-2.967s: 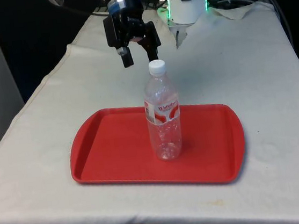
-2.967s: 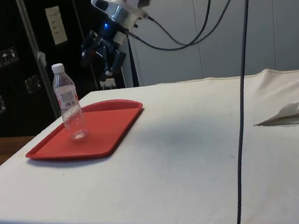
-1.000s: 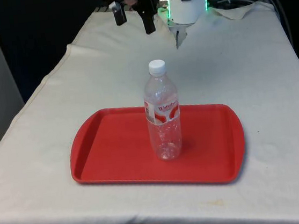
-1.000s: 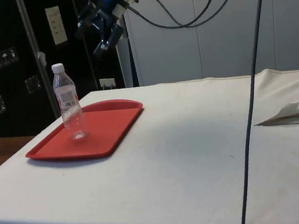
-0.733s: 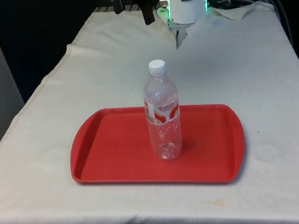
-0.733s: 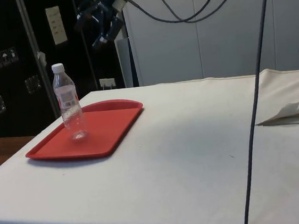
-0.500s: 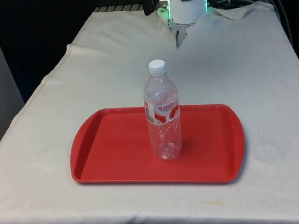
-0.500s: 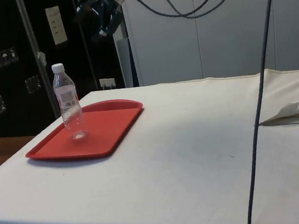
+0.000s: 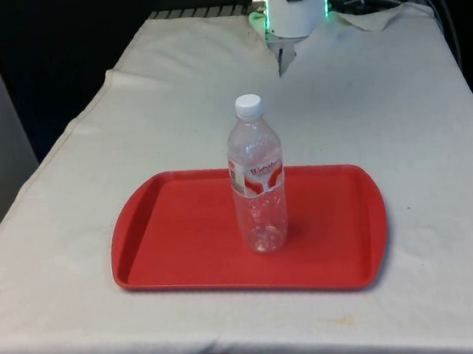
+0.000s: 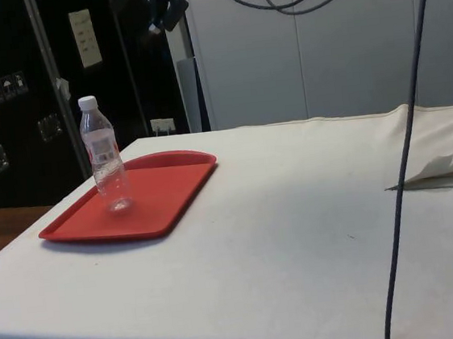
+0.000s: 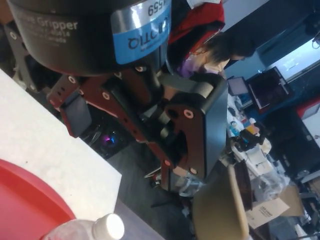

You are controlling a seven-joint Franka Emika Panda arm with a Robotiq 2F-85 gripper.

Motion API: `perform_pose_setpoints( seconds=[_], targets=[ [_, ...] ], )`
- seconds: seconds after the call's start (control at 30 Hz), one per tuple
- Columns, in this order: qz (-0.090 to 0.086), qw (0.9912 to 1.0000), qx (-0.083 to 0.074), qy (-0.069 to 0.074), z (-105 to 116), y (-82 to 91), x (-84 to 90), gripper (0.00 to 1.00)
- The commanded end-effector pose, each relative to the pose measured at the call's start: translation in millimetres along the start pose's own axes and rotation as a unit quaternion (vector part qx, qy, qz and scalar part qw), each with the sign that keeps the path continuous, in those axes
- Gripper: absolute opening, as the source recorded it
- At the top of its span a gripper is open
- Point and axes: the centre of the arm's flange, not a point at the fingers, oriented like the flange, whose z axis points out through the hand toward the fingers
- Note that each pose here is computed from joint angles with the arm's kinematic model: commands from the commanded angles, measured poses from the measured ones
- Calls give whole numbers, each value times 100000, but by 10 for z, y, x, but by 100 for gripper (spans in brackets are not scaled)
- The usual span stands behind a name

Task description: Place the bottle upright on the tray.

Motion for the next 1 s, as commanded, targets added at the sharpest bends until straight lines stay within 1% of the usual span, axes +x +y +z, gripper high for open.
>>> perform_pose_setpoints(
  seconds=[0.0, 0.13, 0.17, 0.23, 0.43, 0.47, 0.5, 0.73, 0.77, 0.8, 0.97],
  targets=[
    [-330, 99998, -426, 201, -52, 14, 22, 100],
    [-372, 99993, -996, 562, -125, 42, 54, 100],
    [-99, 99996, -710, 576, -90, 32, 48, 100],
    [-509, 99986, -1366, 873, -172, 58, 84, 100],
    [-1181, 99957, -2357, 1260, -273, 96, 170, 100],
    [-647, 99959, -2204, 1711, -252, 109, 157, 100],
    [-1302, 99953, -2448, 1296, -281, 97, 183, 100],
    [-2780, 99896, -3329, 1385, -367, 98, 282, 100],
    [-2280, 99902, -3129, 2141, -355, 110, 274, 100],
    [-3081, 99881, -3487, 1485, -380, 101, 308, 100],
    [-4160, 99815, -4127, 1615, -429, 98, 393, 100]
  ],
)
